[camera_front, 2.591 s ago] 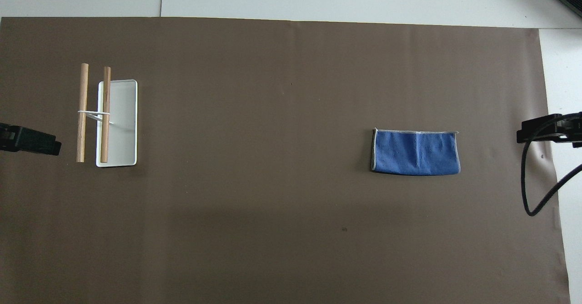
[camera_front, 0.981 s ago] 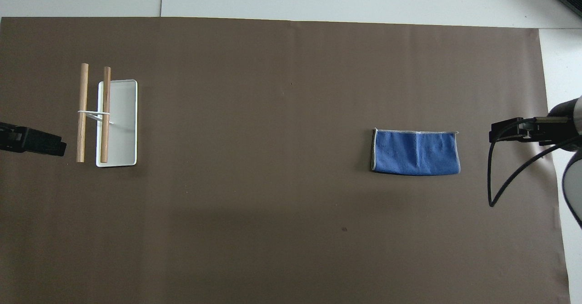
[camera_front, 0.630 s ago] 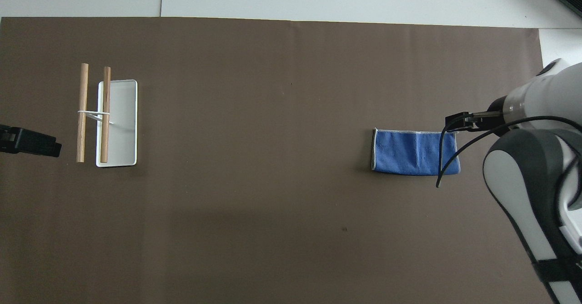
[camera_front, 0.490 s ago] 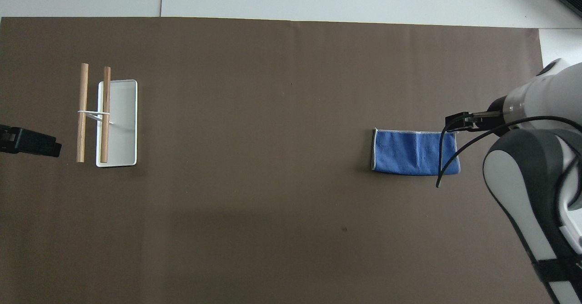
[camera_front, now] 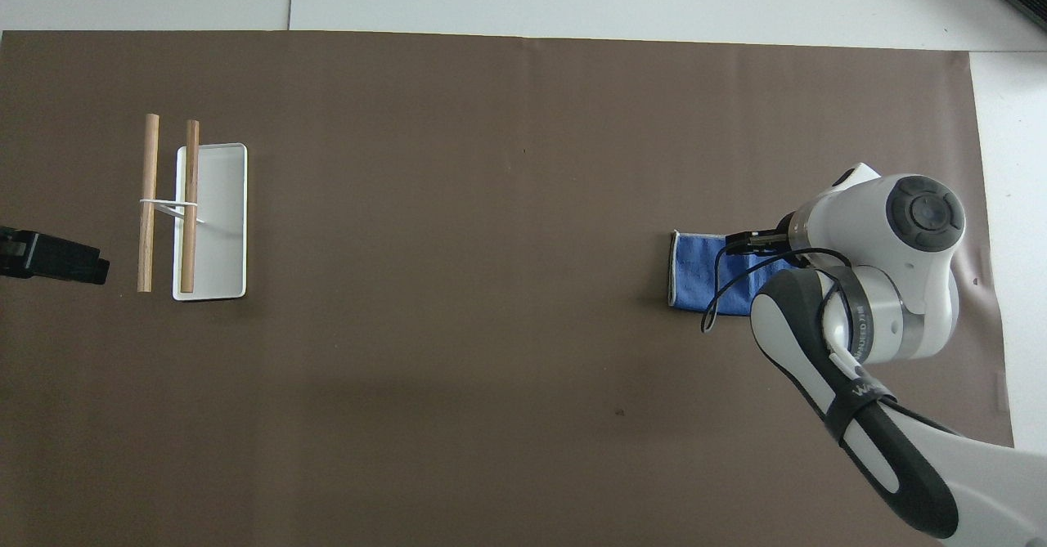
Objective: Right arm passes towel to left arm to hang
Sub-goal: 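Move the right gripper over the blue towel and lower onto it, then close the right gripper on the towel edge and lift it, then carry the towel toward center while the left gripper reaches toward it, then close the left gripper on the towel beside the right gripper, then open the right gripper and withdraw while the left gripper carries the towel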
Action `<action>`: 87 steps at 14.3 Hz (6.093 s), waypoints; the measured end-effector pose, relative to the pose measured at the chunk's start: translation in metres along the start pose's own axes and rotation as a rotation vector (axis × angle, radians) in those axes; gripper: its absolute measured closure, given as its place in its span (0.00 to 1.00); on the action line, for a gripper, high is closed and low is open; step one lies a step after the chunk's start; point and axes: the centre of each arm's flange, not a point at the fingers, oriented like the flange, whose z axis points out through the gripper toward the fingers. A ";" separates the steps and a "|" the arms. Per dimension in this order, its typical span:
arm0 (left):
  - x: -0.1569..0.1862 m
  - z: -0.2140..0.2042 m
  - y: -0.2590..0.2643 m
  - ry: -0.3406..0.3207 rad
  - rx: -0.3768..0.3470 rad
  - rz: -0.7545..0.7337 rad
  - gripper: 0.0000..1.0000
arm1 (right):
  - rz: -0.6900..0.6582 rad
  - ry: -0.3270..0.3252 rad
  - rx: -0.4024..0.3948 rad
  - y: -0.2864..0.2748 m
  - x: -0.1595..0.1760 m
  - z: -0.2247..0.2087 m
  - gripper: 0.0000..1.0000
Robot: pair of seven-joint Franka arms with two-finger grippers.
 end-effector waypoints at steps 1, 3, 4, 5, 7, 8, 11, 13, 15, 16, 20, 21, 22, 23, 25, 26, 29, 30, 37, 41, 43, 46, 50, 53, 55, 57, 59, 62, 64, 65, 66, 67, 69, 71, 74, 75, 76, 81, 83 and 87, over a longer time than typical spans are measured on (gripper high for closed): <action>0.000 0.000 0.000 0.000 0.000 0.000 0.00 | 0.007 0.005 0.008 -0.001 -0.001 0.005 0.00; 0.000 0.000 0.000 0.000 0.000 0.000 0.00 | 0.005 0.011 0.033 -0.008 -0.001 0.016 0.00; 0.000 0.000 0.000 0.000 0.000 0.000 0.00 | 0.000 0.007 0.037 -0.011 -0.002 0.022 0.00; 0.000 0.000 0.000 -0.001 0.000 0.000 0.00 | -0.001 0.003 0.037 -0.012 -0.003 0.026 0.00; 0.000 0.000 0.000 -0.001 0.000 0.000 0.00 | -0.002 0.000 0.036 -0.012 -0.003 0.030 0.00; 0.000 0.000 0.000 -0.001 0.000 0.000 0.00 | -0.002 -0.001 0.036 -0.012 -0.004 0.030 0.00; 0.000 0.000 0.000 -0.001 0.000 0.000 0.00 | 0.001 0.004 0.035 -0.010 -0.007 0.035 0.00; 0.000 0.000 0.000 -0.001 0.000 0.000 0.00 | 0.003 0.014 0.035 -0.009 -0.009 0.036 0.20; 0.000 0.000 0.000 -0.001 0.000 0.000 0.00 | 0.003 0.020 0.036 -0.009 -0.008 0.033 0.44; 0.000 0.000 0.000 -0.001 0.000 0.000 0.00 | 0.004 0.022 0.036 -0.009 -0.008 0.032 0.53; 0.000 0.000 0.000 -0.001 0.000 0.000 0.00 | 0.002 0.025 0.038 -0.011 -0.007 0.031 0.88; 0.000 0.000 0.000 -0.001 0.000 -0.001 0.00 | -0.002 0.023 0.039 -0.013 -0.007 0.030 0.88; 0.000 0.000 0.000 -0.001 0.000 -0.001 0.00 | -0.008 0.016 0.044 -0.018 -0.005 0.028 0.88; 0.000 0.000 0.000 -0.001 0.000 -0.001 0.00 | 0.000 0.003 0.059 -0.023 -0.003 0.024 0.88; 0.000 0.000 0.000 -0.001 0.000 -0.001 0.00 | 0.043 -0.014 0.114 -0.030 0.009 0.007 0.88; 0.000 0.000 0.000 -0.001 0.000 -0.001 0.00 | 0.058 -0.015 0.145 -0.032 0.017 -0.006 0.88; 0.000 0.000 0.000 -0.001 0.000 -0.001 0.00 | 0.094 0.005 0.239 -0.042 0.038 -0.049 0.88; 0.000 0.000 0.000 -0.001 0.000 -0.001 0.00 | 0.102 0.017 0.273 -0.049 0.043 -0.063 0.88; 0.000 0.000 0.006 -0.003 0.001 0.008 0.00 | 0.221 0.061 0.623 -0.117 0.059 -0.128 0.88; 0.008 -0.001 0.012 0.051 0.004 -0.005 0.00 | 0.383 0.023 0.947 -0.156 0.059 -0.155 0.88; 0.016 0.007 0.029 0.088 -0.022 -0.064 0.00 | 0.416 0.010 1.070 -0.174 0.056 -0.165 0.88; 0.031 0.025 0.062 0.143 -0.152 -0.245 0.00 | 0.455 -0.039 1.197 -0.200 0.048 -0.175 0.88; 0.039 0.047 0.102 0.174 -0.374 -0.583 0.00 | 0.555 -0.109 1.369 -0.216 0.041 -0.184 0.88; 0.031 0.057 0.126 0.165 -0.532 -0.778 0.00 | 0.598 -0.149 1.432 -0.229 0.030 -0.187 0.88; 0.025 0.060 0.137 0.168 -0.614 -0.891 0.00 | 0.597 -0.156 1.438 -0.234 0.026 -0.188 0.88; 0.021 0.066 0.156 0.174 -0.690 -1.018 0.00 | 0.595 -0.159 1.437 -0.238 0.023 -0.188 0.88; 0.013 0.076 0.180 0.184 -0.754 -1.137 0.00 | 0.595 -0.161 1.435 -0.239 0.022 -0.187 0.88; 0.003 0.093 0.209 0.163 -0.825 -1.296 0.00 | 0.598 -0.165 1.432 -0.238 0.021 -0.185 0.88; 0.001 0.099 0.215 0.167 -0.874 -1.381 0.00 | 0.599 -0.164 1.432 -0.238 0.021 -0.185 0.88; 0.001 0.099 0.215 0.178 -0.907 -1.422 0.00 | 0.599 -0.164 1.432 -0.238 0.021 -0.185 0.88; 0.000 0.098 0.216 0.187 -0.937 -1.454 0.00 | 0.599 -0.163 1.431 -0.238 0.021 -0.185 0.88; 0.000 0.097 0.218 0.197 -0.968 -1.478 0.00 | 0.599 -0.163 1.431 -0.238 0.021 -0.185 0.88; -0.002 0.097 0.222 0.218 -1.016 -1.506 0.00 | 0.599 -0.163 1.431 -0.238 0.021 -0.185 0.88; -0.002 0.101 0.223 0.221 -1.024 -1.517 0.07 | 0.602 -0.160 1.429 -0.238 0.021 -0.185 0.88; 0.000 0.103 0.220 0.220 -1.020 -1.528 0.48 | 0.608 -0.154 1.426 -0.237 0.022 -0.185 0.88; 0.001 0.104 0.219 0.220 -1.020 -1.531 0.59 | 0.608 -0.154 1.426 -0.237 0.022 -0.185 0.88; 0.001 0.104 0.218 0.221 -1.020 -1.534 0.74 | 0.608 -0.154 1.426 -0.237 0.022 -0.185 0.88; 0.002 0.104 0.215 0.222 -1.021 -1.538 0.98 | 0.609 -0.154 1.426 -0.237 0.022 -0.185 0.88; 0.003 0.104 0.215 0.223 -1.020 -1.538 0.98 | 0.608 -0.152 1.423 -0.236 0.022 -0.184 0.85; 0.006 0.105 0.204 0.233 -1.020 -1.556 0.98 | 0.498 0.010 1.192 -0.226 0.025 -0.180 0.44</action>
